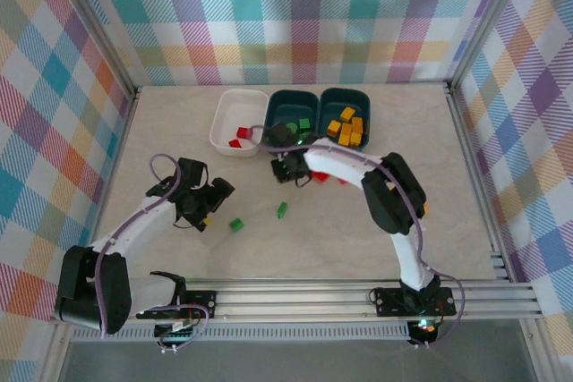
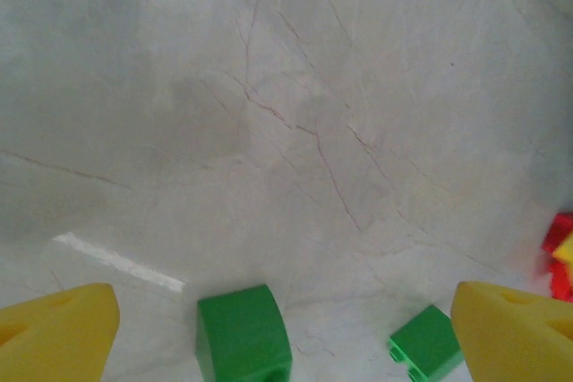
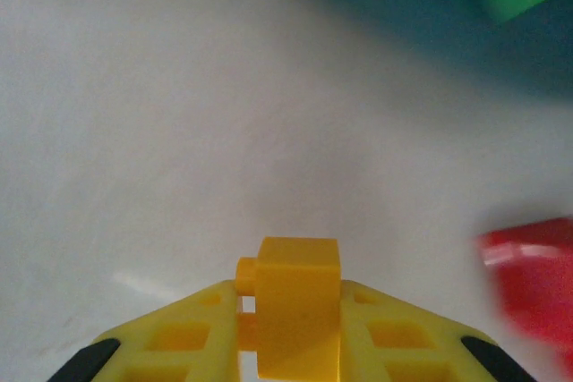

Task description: Sort the legos into containers by color

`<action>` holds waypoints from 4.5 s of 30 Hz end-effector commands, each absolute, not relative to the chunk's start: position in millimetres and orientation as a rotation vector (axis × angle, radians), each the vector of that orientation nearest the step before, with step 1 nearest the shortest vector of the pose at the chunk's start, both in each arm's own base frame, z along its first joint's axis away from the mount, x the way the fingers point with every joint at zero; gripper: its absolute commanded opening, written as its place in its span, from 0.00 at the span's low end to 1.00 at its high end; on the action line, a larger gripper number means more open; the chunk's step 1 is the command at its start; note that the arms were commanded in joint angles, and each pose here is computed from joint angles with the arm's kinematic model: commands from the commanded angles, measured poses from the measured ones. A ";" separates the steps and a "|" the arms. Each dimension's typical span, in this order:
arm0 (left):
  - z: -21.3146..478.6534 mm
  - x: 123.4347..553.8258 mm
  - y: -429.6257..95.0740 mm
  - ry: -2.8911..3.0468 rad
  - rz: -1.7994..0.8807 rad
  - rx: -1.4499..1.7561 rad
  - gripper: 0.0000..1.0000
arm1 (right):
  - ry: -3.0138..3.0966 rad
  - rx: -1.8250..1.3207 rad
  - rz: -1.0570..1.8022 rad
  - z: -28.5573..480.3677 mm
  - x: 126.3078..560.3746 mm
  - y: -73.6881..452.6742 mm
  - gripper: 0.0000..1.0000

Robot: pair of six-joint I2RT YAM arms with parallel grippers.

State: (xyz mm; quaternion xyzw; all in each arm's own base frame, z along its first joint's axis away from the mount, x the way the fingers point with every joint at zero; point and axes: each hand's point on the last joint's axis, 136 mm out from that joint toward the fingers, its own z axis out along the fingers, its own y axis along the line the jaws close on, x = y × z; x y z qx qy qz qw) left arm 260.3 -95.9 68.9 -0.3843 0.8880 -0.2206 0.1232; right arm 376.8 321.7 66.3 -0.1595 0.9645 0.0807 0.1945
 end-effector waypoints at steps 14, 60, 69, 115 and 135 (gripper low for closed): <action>77.5 250.8 -106.5 2.595 -0.712 -1.179 0.94 | 2.554 -0.044 0.420 126.5 496.9 213.3 0.24; 67.6 279.3 -80.8 2.632 -0.605 -1.164 0.95 | 2.930 -0.340 0.463 54.6 249.4 356.9 0.75; 69.4 275.0 -76.8 2.634 -0.592 -1.150 0.95 | 2.946 -0.321 0.471 34.6 257.0 371.4 0.45; 31.4 236.2 -138.9 2.816 -0.651 -1.151 0.83 | 2.380 -0.209 0.406 211.3 473.3 273.0 0.69; 23.0 248.3 -179.0 2.935 -0.698 -0.965 0.39 | 2.479 0.044 0.251 157.4 401.4 155.6 0.70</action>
